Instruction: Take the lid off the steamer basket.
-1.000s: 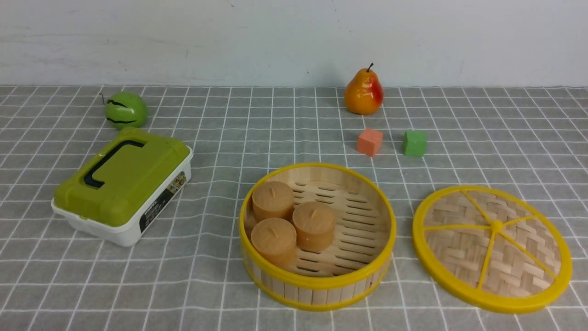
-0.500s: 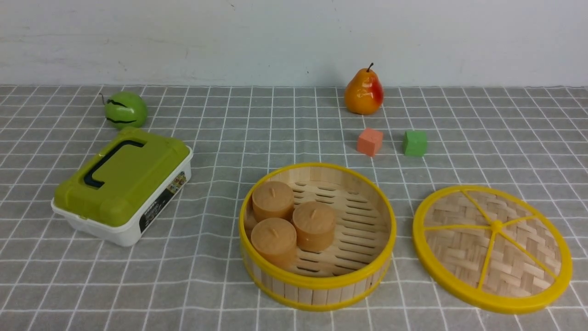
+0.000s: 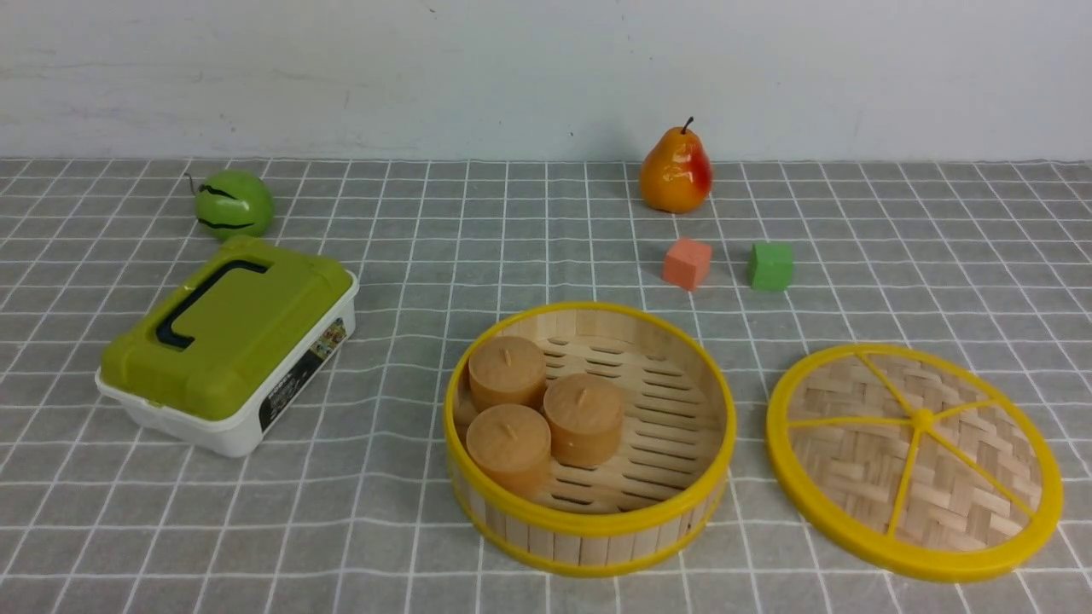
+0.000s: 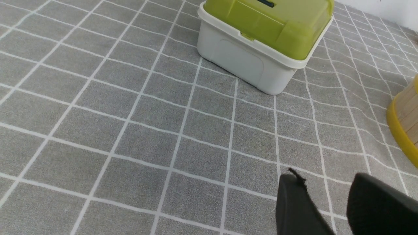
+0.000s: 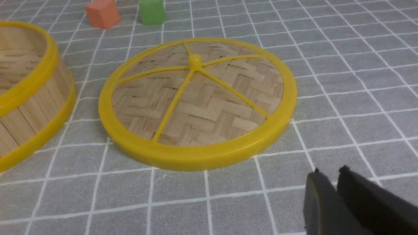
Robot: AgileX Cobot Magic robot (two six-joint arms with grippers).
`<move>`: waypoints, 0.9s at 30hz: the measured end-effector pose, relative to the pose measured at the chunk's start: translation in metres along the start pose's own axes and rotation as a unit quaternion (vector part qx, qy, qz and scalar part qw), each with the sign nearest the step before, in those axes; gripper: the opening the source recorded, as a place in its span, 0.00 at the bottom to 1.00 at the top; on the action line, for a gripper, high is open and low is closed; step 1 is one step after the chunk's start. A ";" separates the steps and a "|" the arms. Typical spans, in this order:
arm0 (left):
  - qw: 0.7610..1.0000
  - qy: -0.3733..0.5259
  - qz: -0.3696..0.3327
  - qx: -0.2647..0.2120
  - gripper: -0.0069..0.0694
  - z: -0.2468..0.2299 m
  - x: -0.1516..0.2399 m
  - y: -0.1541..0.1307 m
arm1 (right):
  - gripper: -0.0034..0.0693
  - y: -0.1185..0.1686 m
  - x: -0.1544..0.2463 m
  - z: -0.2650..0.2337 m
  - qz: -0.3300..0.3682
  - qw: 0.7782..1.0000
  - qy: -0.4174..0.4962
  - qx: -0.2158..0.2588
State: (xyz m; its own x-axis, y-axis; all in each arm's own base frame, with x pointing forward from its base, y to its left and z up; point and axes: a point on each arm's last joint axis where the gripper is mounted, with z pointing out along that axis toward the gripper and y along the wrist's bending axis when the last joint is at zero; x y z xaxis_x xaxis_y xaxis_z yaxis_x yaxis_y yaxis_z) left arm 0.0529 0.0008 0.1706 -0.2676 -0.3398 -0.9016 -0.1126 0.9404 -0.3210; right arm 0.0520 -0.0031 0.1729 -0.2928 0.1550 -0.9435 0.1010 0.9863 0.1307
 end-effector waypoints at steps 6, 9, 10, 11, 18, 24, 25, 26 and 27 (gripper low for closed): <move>1.000 0.000 0.000 0.000 0.40 0.000 0.000 0.000 | 0.13 0.000 0.000 0.000 0.000 1.000 0.000 0.000; 1.000 0.000 0.000 0.000 0.40 0.000 0.000 0.000 | 0.14 0.000 0.000 0.000 0.000 1.000 0.000 0.000; 1.000 0.000 0.000 0.000 0.40 0.000 0.000 0.000 | 0.14 0.000 0.000 0.000 0.000 1.000 0.000 0.000; 1.000 0.000 0.000 0.000 0.40 0.000 0.000 0.000 | 0.14 0.000 0.000 0.000 0.000 1.000 0.000 0.000; 1.000 0.000 0.000 0.000 0.40 0.000 0.000 0.000 | 0.15 0.000 0.000 0.000 0.000 1.000 0.000 0.000; 1.000 0.000 0.000 0.000 0.40 0.000 0.000 0.000 | 0.16 0.000 0.000 0.000 0.000 1.000 0.000 0.000; 1.000 0.000 0.000 0.000 0.40 0.000 0.000 0.000 | 0.16 0.000 0.000 0.000 0.000 1.000 0.000 0.000; 1.000 0.000 0.000 0.000 0.40 0.000 0.000 0.000 | 0.16 0.000 0.000 0.000 0.000 1.000 0.000 0.000; 1.000 0.000 0.000 0.000 0.40 0.000 0.000 0.000 | 0.16 0.000 0.000 0.000 0.000 1.000 0.000 0.000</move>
State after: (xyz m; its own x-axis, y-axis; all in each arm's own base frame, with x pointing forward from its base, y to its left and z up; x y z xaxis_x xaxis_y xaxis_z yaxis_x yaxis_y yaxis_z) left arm 0.0529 0.0008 0.1706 -0.2676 -0.3398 -0.9016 -0.1126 0.9404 -0.3210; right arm 0.0520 -0.0031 0.1729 -0.2928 0.1550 -0.9435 0.1010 0.9863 0.1307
